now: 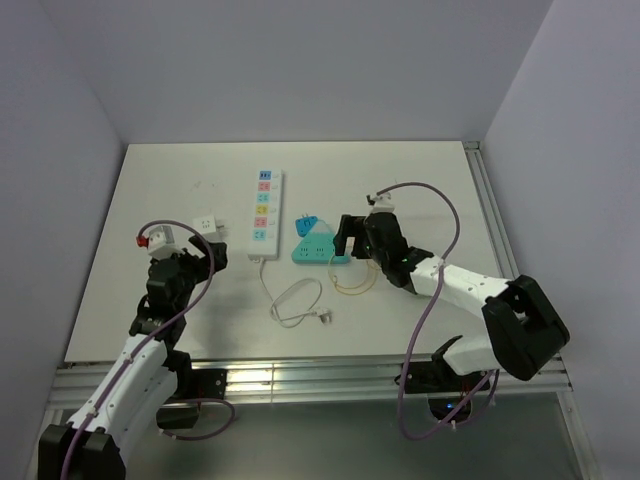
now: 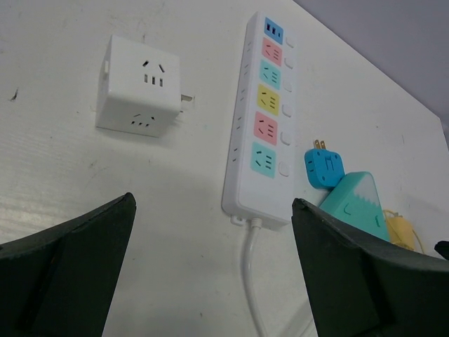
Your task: Insert the plug
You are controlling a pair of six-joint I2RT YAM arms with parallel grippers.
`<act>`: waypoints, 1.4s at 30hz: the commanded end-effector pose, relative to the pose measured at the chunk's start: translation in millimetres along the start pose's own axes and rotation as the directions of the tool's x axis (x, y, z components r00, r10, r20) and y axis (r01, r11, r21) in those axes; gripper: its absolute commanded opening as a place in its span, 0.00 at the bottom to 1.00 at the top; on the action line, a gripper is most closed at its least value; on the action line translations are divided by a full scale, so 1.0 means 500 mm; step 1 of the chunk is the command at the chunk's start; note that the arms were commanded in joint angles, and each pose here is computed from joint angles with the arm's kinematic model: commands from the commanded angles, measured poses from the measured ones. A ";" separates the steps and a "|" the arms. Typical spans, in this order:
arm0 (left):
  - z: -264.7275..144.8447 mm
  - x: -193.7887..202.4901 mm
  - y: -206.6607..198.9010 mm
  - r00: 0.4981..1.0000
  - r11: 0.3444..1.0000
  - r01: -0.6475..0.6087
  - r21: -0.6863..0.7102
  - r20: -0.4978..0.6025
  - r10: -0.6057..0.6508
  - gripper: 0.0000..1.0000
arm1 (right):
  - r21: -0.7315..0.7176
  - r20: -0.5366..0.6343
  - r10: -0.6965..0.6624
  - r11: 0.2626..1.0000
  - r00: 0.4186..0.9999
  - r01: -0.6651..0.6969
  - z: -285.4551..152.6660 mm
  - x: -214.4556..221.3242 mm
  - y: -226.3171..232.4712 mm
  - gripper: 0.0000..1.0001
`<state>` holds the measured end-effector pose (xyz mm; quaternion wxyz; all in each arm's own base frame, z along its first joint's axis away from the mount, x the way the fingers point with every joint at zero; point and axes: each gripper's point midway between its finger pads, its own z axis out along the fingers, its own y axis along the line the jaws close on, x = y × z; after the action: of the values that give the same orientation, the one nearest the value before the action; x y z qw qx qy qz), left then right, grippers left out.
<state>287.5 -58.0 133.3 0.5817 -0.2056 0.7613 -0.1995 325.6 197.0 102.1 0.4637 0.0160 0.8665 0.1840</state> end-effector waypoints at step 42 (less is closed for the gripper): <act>0.195 -0.119 0.069 0.992 0.906 -0.059 -0.419 -0.129 0.004 1.00 | -0.115 -0.025 -0.144 0.983 0.989 0.140 0.018 0.011 0.124 0.98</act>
<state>380.5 -5.3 123.2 0.4651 -0.3058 0.8298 -0.0396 317.7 252.9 100.9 0.4435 -0.0704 0.8737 0.1870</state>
